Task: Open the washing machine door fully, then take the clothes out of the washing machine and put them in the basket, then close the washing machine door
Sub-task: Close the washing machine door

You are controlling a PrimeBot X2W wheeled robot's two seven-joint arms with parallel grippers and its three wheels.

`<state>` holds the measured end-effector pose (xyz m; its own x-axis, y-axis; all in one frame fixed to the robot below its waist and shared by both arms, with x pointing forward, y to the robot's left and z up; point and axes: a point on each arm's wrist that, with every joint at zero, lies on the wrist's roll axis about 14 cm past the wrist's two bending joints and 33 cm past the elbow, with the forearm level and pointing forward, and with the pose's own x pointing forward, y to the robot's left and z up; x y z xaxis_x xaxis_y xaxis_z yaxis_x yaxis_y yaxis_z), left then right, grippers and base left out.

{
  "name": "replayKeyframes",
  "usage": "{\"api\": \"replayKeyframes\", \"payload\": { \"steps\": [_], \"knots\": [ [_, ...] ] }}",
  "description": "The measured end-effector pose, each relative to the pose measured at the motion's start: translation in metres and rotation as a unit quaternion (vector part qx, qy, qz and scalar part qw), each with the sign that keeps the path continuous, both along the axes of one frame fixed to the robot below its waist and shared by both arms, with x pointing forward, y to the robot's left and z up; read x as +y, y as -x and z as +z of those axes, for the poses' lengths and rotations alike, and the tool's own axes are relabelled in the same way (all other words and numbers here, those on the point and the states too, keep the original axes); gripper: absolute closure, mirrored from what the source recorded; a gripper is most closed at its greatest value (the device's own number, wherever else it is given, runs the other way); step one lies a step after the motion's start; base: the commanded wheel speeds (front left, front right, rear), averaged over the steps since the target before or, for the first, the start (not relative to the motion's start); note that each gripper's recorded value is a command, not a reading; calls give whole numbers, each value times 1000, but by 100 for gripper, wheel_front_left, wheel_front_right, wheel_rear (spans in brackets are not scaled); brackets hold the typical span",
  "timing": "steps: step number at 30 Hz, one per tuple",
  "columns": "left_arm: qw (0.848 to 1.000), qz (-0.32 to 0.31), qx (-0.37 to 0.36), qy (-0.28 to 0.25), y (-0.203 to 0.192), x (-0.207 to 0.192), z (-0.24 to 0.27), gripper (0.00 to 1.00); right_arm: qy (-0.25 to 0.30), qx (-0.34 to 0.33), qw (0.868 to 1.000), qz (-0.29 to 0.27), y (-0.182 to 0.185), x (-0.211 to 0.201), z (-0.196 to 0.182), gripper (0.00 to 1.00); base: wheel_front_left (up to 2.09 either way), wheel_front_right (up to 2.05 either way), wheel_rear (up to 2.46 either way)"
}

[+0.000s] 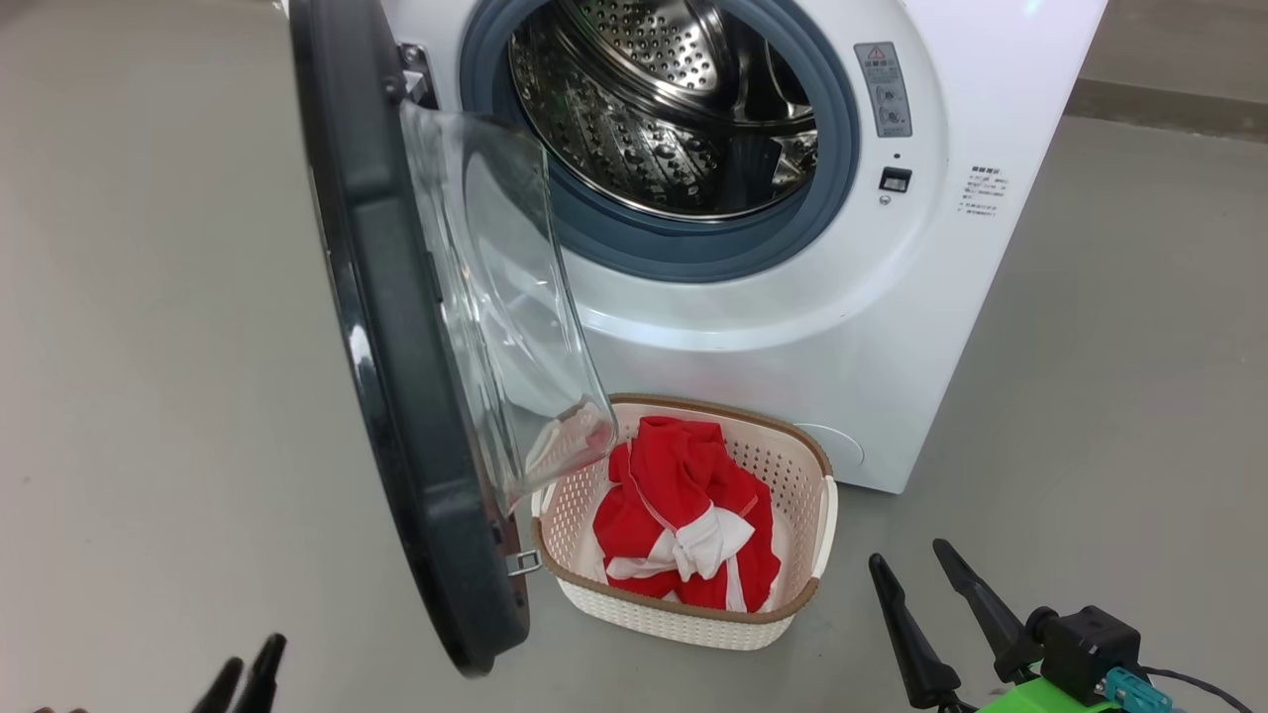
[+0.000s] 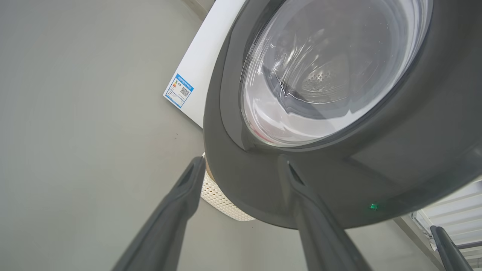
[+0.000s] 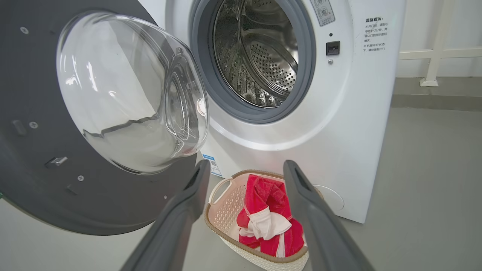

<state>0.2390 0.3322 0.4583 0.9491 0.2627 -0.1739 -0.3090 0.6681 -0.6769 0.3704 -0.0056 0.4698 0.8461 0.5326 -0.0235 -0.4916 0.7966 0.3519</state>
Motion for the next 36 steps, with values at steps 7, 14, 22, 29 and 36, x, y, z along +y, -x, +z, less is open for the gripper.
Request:
{"api": "replayKeyframes", "payload": {
  "steps": [7, 14, 22, 29, 36],
  "knots": [
    [999, 13, 10, -48, 10, -3, -11, 0, 3, 1, 1000, -2, 4, -3, -1, 0, 0, 0, 0],
    [993, 23, 28, -108, 18, -2, -18, 0, 1, -2, 1000, -9, 3, -7, 2, 0, 0, 0, 0],
    [974, 53, 47, -217, 23, 11, -10, 0, 2, -4, 1000, -31, 0, -21, 3, 0, 0, 0, 0],
    [950, 46, 44, -306, 16, 2, 10, 0, -2, -9, 999, -49, -5, -31, 7, 0, 0, 0, 0],
    [942, 50, 43, -329, 16, -4, 16, 0, -1, -5, 999, -54, -3, -36, 4, 0, 0, 0, 0]
  ]
}}
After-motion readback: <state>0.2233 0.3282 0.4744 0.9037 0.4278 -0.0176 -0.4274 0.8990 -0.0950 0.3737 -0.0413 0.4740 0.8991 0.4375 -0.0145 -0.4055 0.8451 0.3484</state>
